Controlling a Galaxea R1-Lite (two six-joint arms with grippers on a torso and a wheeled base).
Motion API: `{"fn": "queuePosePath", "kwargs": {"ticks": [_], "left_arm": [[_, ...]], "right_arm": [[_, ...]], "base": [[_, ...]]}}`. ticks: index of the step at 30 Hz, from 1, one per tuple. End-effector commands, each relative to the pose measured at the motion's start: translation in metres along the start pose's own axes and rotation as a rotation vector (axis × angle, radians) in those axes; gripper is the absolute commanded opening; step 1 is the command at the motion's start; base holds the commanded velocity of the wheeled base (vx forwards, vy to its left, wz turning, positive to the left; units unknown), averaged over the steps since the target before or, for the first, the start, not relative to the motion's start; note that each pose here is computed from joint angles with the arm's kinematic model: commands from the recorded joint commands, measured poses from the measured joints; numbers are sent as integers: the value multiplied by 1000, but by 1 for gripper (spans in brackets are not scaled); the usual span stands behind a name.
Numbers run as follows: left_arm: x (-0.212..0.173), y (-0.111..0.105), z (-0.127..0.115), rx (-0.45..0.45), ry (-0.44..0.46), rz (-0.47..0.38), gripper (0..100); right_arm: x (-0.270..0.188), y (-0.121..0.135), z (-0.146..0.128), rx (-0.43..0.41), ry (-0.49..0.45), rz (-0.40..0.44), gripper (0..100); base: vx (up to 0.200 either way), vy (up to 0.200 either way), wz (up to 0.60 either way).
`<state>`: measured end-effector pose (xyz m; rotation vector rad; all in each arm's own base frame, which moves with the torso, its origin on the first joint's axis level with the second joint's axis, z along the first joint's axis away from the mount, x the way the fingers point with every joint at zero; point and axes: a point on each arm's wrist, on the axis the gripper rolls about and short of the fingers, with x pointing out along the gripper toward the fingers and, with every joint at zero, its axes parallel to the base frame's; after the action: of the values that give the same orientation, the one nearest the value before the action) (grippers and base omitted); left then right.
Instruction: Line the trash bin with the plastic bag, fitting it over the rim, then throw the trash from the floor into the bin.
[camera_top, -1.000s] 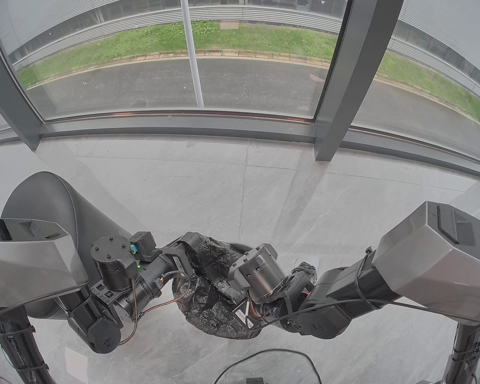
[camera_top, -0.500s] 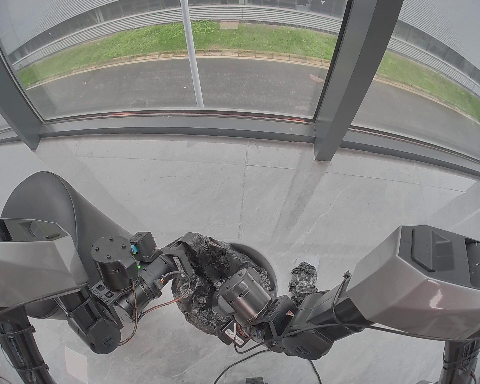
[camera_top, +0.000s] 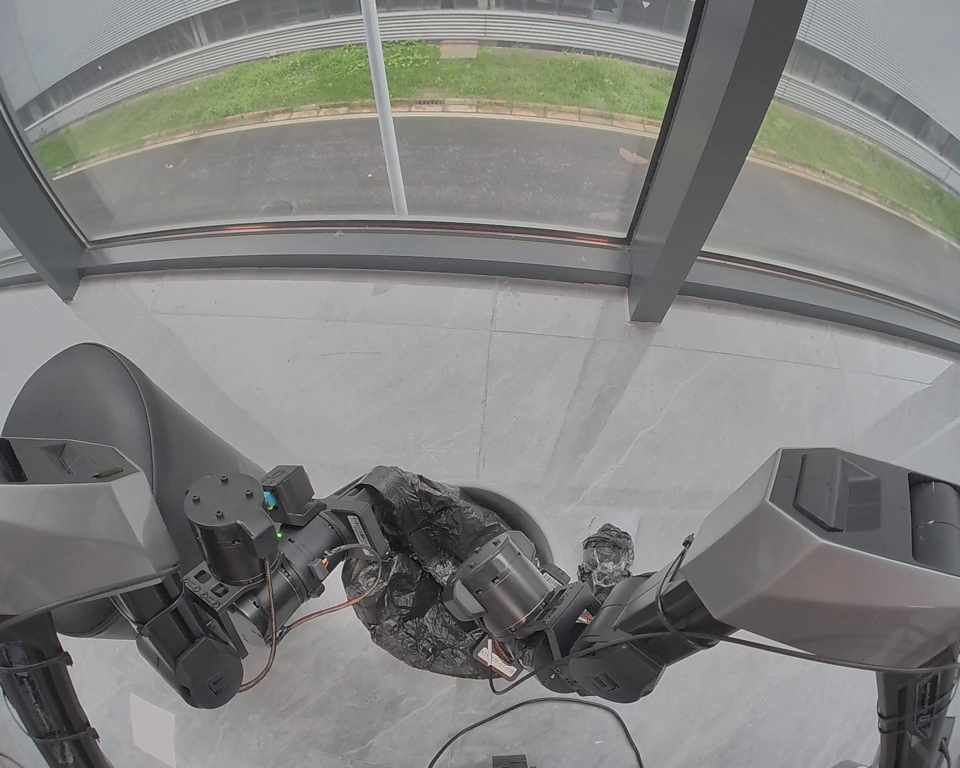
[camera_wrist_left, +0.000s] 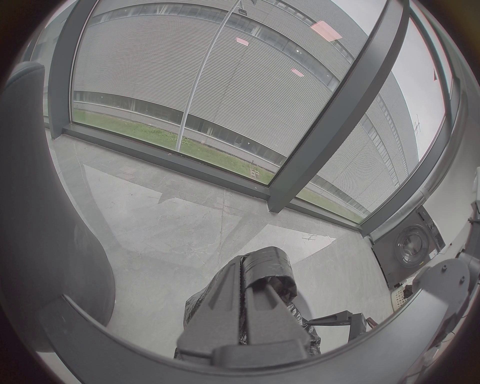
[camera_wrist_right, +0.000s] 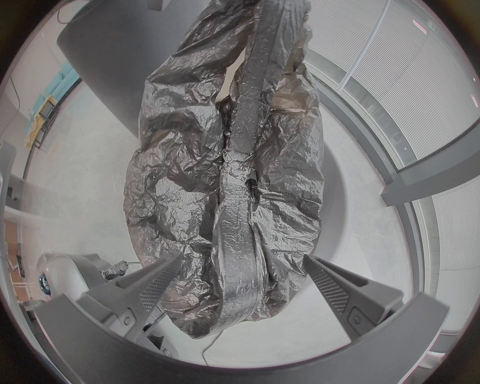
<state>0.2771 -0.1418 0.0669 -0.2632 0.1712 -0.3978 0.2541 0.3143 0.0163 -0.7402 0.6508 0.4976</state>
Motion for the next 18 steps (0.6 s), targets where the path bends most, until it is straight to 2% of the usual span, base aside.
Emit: {"fn": "queuePosePath", "kwargs": {"ticks": [1, 11, 12, 18], "left_arm": [[0, 0, -1, 1, 3, 0, 0], [0, 0, -1, -1, 4, -1, 0], [0, 0, -1, -1, 4, -1, 0], [0, 0, -1, -1, 2, -2, 0]], "right_arm": [[5, 2, -3, -24, 14, 0, 100], [11, 4, 0, -39, 9, -1, 100], [11, 4, -1, -40, 12, -1, 0], [8, 2, 2, -29, 3, -3, 0]], "base": [[0, 0, 0], [0, 0, 0], [0, 0, 0], [0, 0, 0]]}}
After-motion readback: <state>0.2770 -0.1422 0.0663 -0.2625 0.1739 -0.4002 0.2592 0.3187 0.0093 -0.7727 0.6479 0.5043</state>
